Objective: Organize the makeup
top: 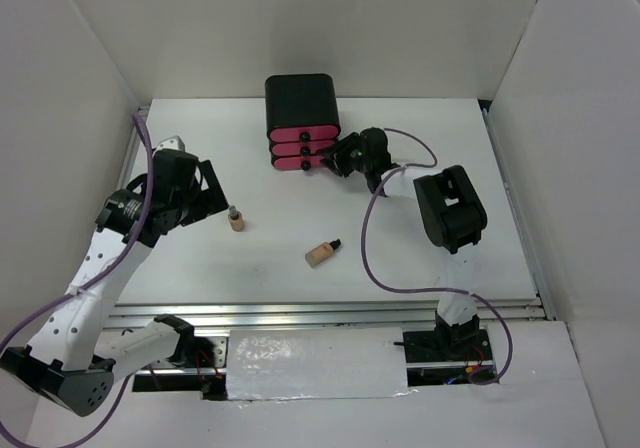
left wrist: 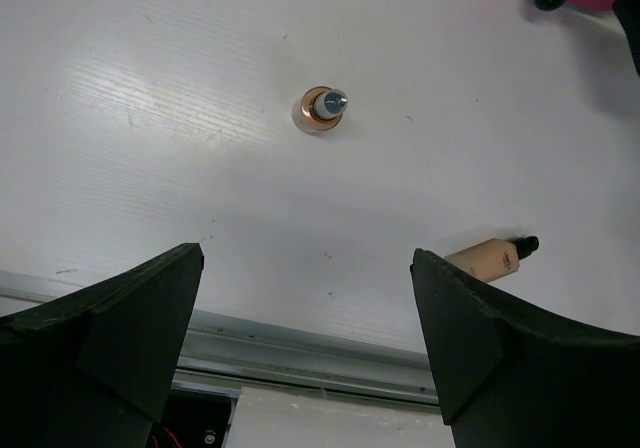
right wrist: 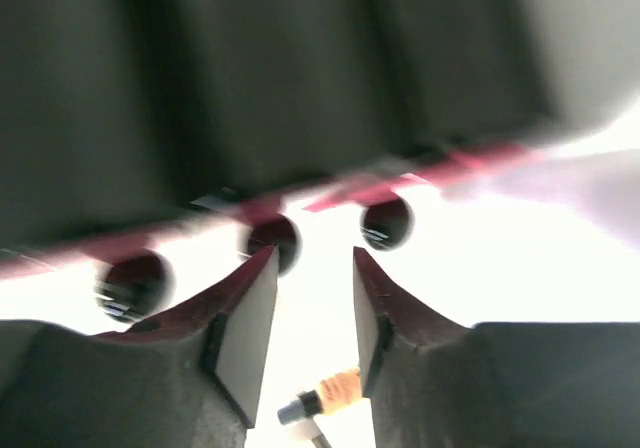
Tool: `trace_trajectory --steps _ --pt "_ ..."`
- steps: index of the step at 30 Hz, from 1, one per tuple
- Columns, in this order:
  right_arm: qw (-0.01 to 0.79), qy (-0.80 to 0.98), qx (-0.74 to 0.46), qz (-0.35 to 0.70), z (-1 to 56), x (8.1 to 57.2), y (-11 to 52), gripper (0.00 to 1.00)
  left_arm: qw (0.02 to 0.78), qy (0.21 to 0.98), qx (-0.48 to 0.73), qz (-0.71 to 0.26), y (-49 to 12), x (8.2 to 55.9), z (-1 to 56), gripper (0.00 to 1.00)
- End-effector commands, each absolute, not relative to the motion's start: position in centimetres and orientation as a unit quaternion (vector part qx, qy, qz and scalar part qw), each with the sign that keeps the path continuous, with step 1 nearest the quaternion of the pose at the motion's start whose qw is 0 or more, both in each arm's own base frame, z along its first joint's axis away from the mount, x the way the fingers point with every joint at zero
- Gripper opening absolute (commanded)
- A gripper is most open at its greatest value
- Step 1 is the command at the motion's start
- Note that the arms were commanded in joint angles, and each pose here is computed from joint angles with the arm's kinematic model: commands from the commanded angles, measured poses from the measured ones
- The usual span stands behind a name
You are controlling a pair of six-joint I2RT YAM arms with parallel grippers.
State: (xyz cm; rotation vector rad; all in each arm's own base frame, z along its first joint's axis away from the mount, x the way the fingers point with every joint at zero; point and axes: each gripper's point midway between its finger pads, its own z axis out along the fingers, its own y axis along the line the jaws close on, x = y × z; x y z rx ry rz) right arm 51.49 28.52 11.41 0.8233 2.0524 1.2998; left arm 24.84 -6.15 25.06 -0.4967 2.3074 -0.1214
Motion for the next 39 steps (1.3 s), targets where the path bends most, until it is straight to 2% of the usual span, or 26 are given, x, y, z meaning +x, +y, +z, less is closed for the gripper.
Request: trace_trajectory --steps 1,7,15,39 --pt "0.306 0.733 0.304 0.526 12.9 50.3 28.0 0.44 0.387 0.901 -0.193 -0.045 -6.1 25.4 24.8 1.0" --pt "0.279 0.744 0.286 0.536 11.0 48.0 29.2 0.45 0.381 0.904 -0.189 -0.049 -6.4 25.5 24.3 0.99" --pt "0.258 0.751 0.285 0.537 9.7 50.3 30.6 0.48 0.382 0.904 -0.185 -0.049 -6.5 25.7 24.4 0.99" --pt "0.227 0.762 0.278 0.539 6.4 51.5 32.9 0.55 0.376 0.908 -0.181 -0.026 -6.1 26.3 24.0 0.99"
